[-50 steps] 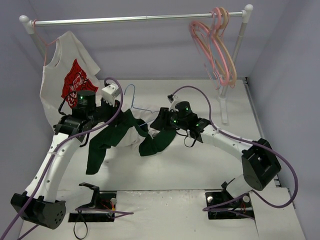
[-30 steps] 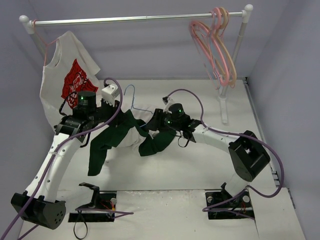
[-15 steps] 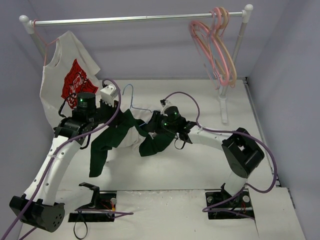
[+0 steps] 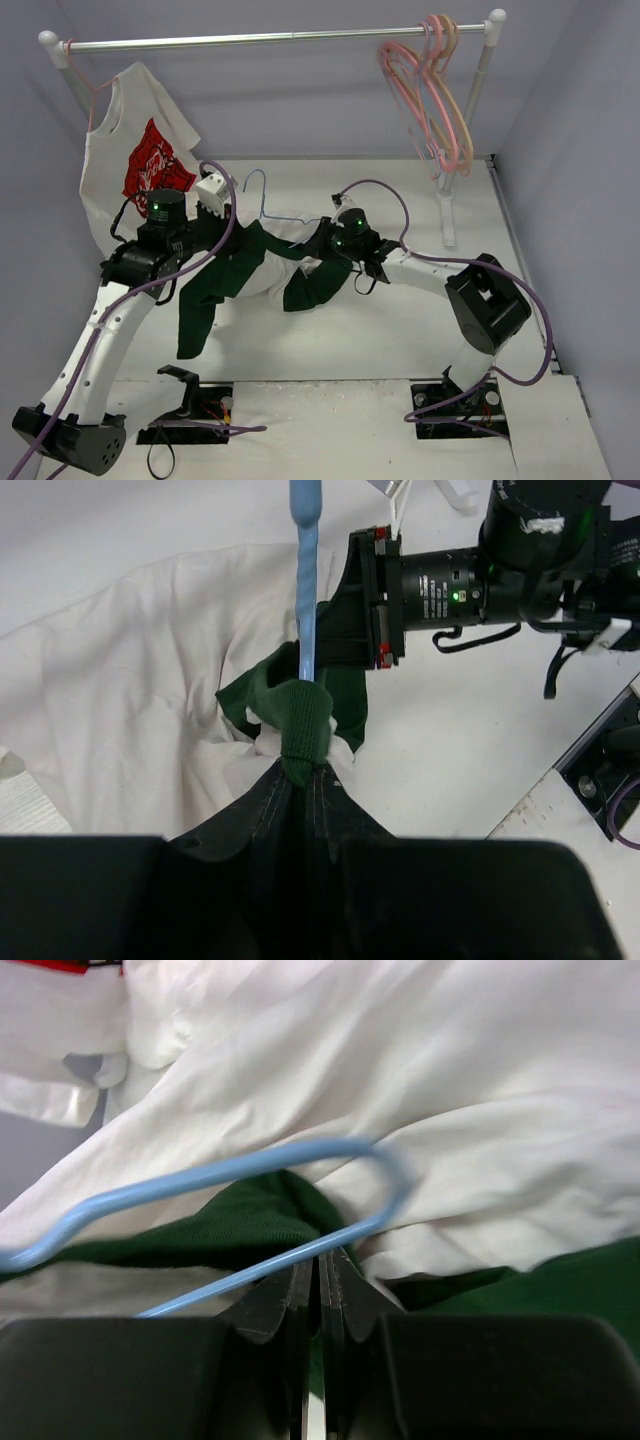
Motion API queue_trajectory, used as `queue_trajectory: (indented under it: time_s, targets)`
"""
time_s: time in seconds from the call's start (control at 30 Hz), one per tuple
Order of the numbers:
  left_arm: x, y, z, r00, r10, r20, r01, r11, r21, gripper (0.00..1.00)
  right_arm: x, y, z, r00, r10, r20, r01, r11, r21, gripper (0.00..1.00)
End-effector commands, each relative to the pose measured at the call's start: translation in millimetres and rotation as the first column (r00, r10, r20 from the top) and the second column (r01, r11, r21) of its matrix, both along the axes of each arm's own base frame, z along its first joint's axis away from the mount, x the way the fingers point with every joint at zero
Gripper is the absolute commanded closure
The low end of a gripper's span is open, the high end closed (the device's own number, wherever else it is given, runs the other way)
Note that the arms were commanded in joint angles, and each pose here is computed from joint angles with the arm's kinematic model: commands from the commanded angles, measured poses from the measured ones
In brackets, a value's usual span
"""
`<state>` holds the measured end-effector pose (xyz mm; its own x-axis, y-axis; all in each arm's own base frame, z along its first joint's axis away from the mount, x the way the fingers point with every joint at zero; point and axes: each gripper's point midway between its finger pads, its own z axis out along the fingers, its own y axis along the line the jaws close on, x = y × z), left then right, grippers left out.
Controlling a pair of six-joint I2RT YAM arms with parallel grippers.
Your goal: Place the t-shirt on the hanger
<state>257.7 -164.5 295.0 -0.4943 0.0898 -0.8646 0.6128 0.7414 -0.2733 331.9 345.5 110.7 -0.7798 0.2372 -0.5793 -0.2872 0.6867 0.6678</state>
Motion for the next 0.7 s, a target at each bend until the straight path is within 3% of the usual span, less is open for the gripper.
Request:
queue_trajectory:
  time_s: [0.0,0.3,0.67]
  targets:
    - [-6.4,-4.3,31.7,0.994,-0.027,0.106,0.032,0.998,-0.046,1.00,29.6,-26.0,33.4,0.988,-0.082,0.130,0.079,0.996,0.030,1.00]
    - [-15.3,-9.7,25.1,0.992,-0.085,0.098,0.089,0.995,-0.035,1.00,56.5,-91.4,41.9,0.961,-0.173,0.217,0.184,0.982,-0.031,1.00]
    - [-4.3,-5.3,18.1,0.993,-0.073,0.091,0.070,0.997,0.043,1.00,65.2,-108.1,104.8,0.910,-0.128,0.395,0.183,0.978,-0.104,1.00]
